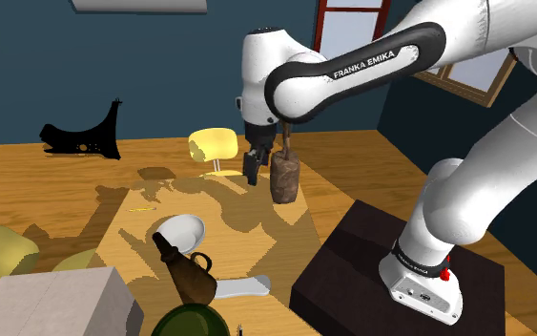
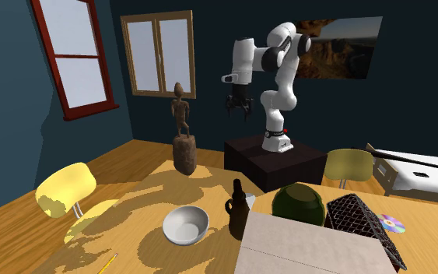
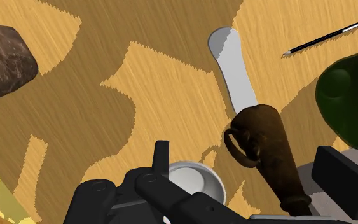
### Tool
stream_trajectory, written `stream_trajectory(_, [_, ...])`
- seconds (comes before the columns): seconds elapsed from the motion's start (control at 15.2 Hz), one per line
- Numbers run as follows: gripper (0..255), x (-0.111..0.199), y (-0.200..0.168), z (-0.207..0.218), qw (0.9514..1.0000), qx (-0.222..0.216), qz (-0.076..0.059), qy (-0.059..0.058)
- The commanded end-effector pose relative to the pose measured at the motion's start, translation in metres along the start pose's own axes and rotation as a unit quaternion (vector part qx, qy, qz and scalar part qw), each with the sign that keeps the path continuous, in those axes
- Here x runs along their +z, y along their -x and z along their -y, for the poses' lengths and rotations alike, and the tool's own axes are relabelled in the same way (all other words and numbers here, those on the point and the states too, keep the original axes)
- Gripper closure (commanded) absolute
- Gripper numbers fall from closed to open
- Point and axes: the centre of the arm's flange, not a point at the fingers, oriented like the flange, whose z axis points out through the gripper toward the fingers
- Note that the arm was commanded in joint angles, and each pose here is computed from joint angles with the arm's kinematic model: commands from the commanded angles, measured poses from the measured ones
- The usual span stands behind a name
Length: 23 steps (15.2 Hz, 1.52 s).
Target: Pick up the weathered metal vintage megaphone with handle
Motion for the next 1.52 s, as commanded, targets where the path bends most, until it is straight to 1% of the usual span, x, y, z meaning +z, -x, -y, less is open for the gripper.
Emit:
stream_trajectory(0.0, [0,0.017,-0.018,0.016,0.9999,-0.010,-0.001,0.005])
stream_trajectory(0.73, [0,0.106,-0.100,0.104,0.9974,-0.063,-0.005,0.034])
stream_trajectory(1.45, [0,0.199,-0.172,0.195,0.9911,-0.117,-0.008,0.063])
